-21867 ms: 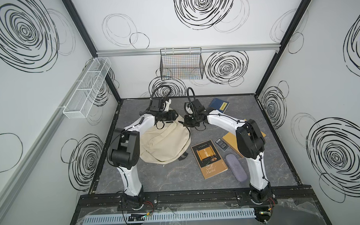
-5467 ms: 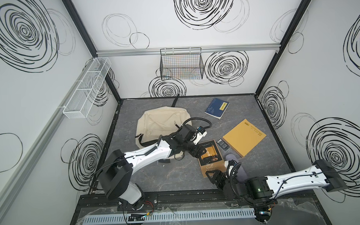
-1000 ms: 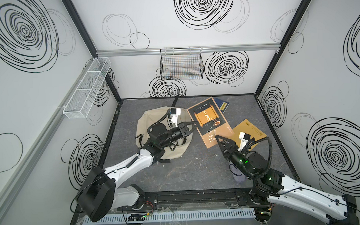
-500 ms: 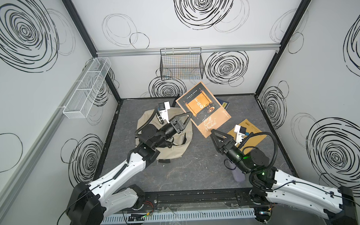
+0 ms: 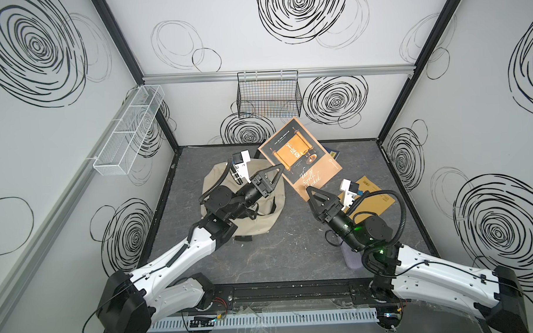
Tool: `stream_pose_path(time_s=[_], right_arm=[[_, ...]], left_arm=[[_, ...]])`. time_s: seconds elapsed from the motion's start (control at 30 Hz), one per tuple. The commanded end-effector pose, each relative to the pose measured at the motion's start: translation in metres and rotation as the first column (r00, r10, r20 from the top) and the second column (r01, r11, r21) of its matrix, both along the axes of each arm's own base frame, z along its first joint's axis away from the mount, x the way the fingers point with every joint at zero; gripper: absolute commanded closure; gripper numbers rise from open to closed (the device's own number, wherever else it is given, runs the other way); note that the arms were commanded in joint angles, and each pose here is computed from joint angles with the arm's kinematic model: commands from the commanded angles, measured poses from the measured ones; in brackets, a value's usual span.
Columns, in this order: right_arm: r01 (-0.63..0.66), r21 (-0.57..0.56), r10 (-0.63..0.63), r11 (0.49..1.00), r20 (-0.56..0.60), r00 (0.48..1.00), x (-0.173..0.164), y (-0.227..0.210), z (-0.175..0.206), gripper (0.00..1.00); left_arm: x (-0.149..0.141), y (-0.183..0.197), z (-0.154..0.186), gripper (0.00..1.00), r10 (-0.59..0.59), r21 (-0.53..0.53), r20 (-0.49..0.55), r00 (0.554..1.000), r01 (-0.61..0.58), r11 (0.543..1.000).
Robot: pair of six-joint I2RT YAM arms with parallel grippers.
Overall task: Pack books, pencil case, and school supplies into a backpack
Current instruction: Pick up the book from the center of the table.
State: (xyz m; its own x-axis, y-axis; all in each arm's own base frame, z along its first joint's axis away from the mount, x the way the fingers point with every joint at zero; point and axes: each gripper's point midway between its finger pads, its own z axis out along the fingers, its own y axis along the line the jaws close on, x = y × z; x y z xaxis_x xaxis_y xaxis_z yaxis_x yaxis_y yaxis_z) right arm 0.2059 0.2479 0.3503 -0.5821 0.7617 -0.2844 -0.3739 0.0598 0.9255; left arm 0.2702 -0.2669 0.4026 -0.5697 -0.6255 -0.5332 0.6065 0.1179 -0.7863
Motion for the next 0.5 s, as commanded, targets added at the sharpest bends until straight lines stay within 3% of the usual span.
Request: stream_pose_path(time_s=[0.0, 0.47], right_arm=[[-0.029, 0.108, 0.025, 0.994, 0.040, 0.999, -0.006, -0.004, 0.028, 0.00], [-0.104, 0.114, 0.106, 0.988, -0.004, 0.994, -0.009, 0.011, 0.021, 0.00]], left_arm=[[-0.022, 0.009, 0.046, 1.00, -0.009, -0.073, 0.138, 0.990, 0.020, 0.997], [-0.022, 0.017, 0.053, 1.00, 0.050, -0.045, 0.179, 0.983, -0.043, 0.998]])
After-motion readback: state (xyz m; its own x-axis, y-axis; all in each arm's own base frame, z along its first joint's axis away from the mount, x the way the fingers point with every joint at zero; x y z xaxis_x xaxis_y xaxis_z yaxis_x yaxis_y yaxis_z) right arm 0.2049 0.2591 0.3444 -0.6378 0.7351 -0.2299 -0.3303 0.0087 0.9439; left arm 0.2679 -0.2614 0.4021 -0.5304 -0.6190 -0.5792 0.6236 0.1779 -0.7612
